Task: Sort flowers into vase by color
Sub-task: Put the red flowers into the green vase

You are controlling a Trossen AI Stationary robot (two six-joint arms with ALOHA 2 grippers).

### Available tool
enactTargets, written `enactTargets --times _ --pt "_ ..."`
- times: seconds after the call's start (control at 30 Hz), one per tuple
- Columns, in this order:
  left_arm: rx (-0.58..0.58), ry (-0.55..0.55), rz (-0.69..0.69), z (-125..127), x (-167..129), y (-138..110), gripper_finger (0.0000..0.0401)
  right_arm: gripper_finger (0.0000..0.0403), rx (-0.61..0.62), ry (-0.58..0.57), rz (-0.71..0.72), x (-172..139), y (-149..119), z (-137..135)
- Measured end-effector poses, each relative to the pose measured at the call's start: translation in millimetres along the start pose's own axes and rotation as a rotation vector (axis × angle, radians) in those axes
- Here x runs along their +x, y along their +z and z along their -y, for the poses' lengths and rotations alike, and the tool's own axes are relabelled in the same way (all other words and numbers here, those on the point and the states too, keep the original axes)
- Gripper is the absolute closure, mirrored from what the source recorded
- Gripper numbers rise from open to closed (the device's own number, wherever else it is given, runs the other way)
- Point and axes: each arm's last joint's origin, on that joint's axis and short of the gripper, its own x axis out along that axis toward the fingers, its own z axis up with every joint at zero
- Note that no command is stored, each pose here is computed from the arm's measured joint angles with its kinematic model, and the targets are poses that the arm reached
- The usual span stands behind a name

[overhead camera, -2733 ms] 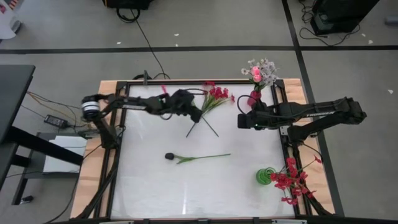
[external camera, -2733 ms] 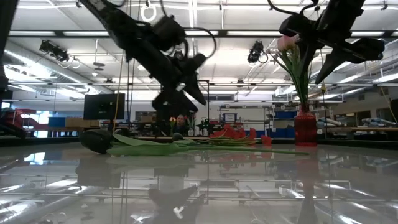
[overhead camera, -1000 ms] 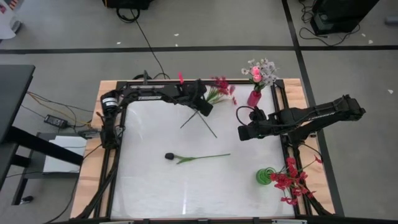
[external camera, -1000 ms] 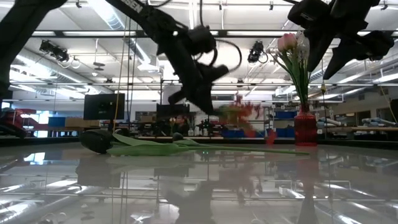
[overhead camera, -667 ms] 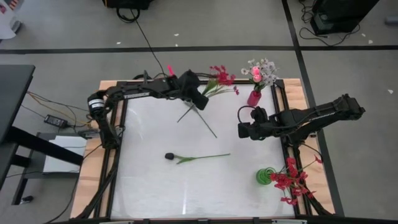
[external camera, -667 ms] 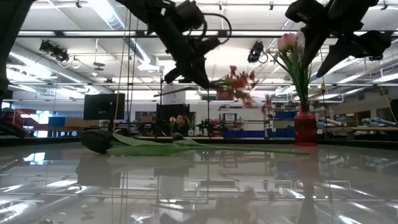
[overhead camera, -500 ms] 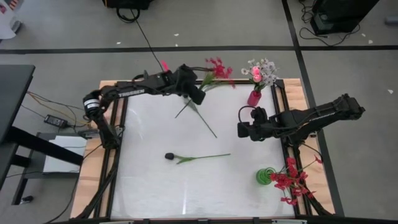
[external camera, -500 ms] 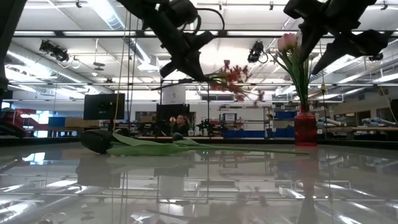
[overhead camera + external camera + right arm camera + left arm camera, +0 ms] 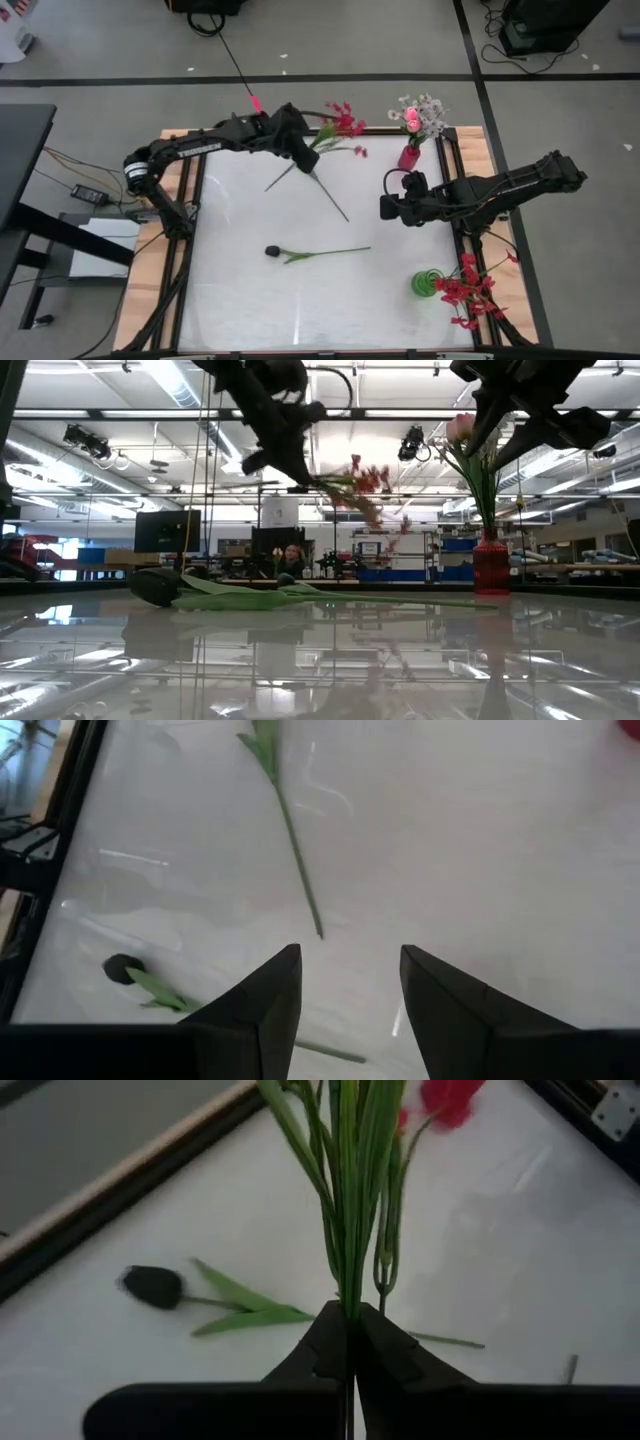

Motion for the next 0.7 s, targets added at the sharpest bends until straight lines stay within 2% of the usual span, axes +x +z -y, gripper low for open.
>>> enactTargets --times 0.2,0.4,0.53,0.7 --pt "-0.020 0.042 0.061 -6 -38 -2 0.0390 0.0224 -0.052 0.015 0.003 1 2 -2" --pt "-0.111 -0.013 0.168 -8 -56 -30 0.0390 0.0224 -0.117 0.140 0.029 2 7 -16" --pt "-0.164 -0.146 0.266 -3 -58 -57 0.0390 0.0224 -0.156 0.247 0.032 2 13 -27" --pt "-0.209 -0.438 0.431 18 -56 -82 0.0390 0.0224 -0.183 0.377 0.043 1 22 -39"
